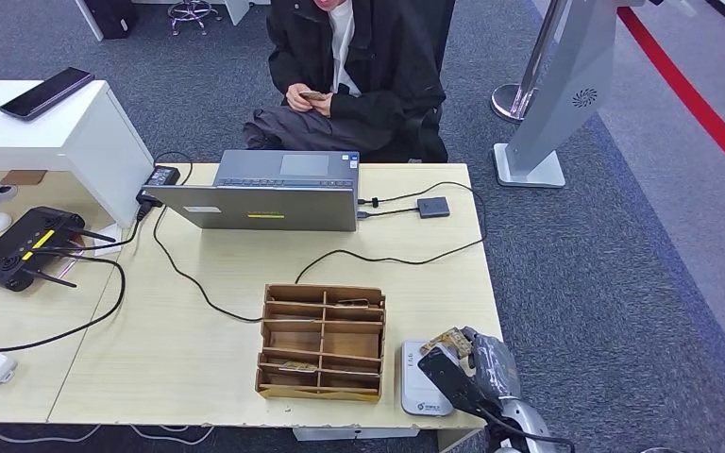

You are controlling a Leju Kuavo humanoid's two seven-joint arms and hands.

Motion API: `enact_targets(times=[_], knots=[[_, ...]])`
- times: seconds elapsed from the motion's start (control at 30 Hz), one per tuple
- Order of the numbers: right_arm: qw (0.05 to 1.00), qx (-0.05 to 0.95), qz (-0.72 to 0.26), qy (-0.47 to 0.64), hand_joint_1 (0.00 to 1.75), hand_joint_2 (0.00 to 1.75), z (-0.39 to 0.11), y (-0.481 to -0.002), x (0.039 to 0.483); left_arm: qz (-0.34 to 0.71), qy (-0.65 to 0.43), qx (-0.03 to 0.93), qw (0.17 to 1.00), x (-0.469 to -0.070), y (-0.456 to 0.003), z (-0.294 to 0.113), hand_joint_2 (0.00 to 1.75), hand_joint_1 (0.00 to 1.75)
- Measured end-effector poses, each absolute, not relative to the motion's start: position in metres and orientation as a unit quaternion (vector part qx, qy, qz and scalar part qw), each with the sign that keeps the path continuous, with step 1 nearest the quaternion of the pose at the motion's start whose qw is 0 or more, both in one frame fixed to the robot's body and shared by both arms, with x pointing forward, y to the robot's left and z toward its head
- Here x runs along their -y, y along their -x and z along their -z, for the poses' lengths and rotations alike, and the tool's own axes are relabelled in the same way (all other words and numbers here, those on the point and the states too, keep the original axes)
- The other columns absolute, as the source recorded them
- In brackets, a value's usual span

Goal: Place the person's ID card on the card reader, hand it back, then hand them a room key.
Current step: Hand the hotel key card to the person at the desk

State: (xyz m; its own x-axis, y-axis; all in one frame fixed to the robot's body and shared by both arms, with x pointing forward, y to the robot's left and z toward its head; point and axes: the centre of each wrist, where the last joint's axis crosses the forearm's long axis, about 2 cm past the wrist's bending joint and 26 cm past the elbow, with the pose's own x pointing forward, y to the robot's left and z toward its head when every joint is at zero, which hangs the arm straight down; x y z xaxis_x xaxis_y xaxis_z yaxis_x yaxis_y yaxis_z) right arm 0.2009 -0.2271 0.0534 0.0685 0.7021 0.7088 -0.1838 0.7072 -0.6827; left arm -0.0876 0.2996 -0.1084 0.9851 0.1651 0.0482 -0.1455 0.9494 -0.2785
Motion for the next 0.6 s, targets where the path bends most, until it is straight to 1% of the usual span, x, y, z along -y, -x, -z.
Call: enact_targets(times=[0.6], knots=[[0.701,0.583,-0.337,0.235,1.75,1.75,-0.0522,-0.2020,0.2377,-0.088,0.137,0.037,0.986,-0.3003,0.0878,0.1084,0.00,0.00]])
